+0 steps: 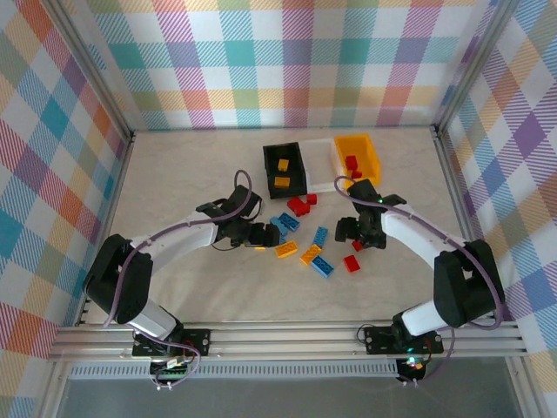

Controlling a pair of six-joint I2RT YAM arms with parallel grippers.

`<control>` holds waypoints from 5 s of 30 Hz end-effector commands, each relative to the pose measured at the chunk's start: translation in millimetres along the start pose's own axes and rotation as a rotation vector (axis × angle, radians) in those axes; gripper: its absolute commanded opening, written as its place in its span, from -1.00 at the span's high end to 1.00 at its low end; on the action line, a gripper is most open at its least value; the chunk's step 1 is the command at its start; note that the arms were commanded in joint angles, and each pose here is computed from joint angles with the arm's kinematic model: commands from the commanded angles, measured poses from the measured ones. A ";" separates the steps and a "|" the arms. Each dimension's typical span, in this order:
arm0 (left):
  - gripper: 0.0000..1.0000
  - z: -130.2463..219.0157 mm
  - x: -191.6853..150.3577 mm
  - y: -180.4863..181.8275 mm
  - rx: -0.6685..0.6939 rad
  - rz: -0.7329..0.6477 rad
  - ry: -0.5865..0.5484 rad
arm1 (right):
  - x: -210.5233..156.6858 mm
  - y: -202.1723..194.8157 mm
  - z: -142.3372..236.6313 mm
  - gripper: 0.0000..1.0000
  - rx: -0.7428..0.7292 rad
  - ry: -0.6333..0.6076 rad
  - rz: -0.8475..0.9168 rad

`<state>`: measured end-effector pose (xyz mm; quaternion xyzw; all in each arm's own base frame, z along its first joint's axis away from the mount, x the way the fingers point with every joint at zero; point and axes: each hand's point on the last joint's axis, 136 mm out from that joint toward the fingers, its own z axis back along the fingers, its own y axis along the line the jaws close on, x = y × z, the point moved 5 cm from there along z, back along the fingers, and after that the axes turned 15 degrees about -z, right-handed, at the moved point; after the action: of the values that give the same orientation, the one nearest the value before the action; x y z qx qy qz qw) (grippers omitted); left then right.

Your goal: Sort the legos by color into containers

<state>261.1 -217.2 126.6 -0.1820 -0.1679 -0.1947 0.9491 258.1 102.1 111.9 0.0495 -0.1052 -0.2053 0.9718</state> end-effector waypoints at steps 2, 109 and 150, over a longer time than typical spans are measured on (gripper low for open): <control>-0.69 13.6 0.4 -1.8 0.026 -0.005 -0.025 | 8.4 -9.7 -16.6 -0.72 -0.010 -0.009 -0.103; -0.73 13.9 -19.3 33.9 0.113 0.005 0.048 | 255.2 74.8 -5.1 0.14 0.095 -0.300 -0.088; -0.73 25.9 -18.8 7.6 -0.050 0.059 -0.064 | -45.3 -5.3 -13.6 -0.45 0.062 0.133 0.146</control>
<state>249.5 -194.4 139.1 -0.2088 -0.1915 -0.1661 0.9445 215.4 113.6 90.8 0.0755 -0.0363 -0.1171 0.9896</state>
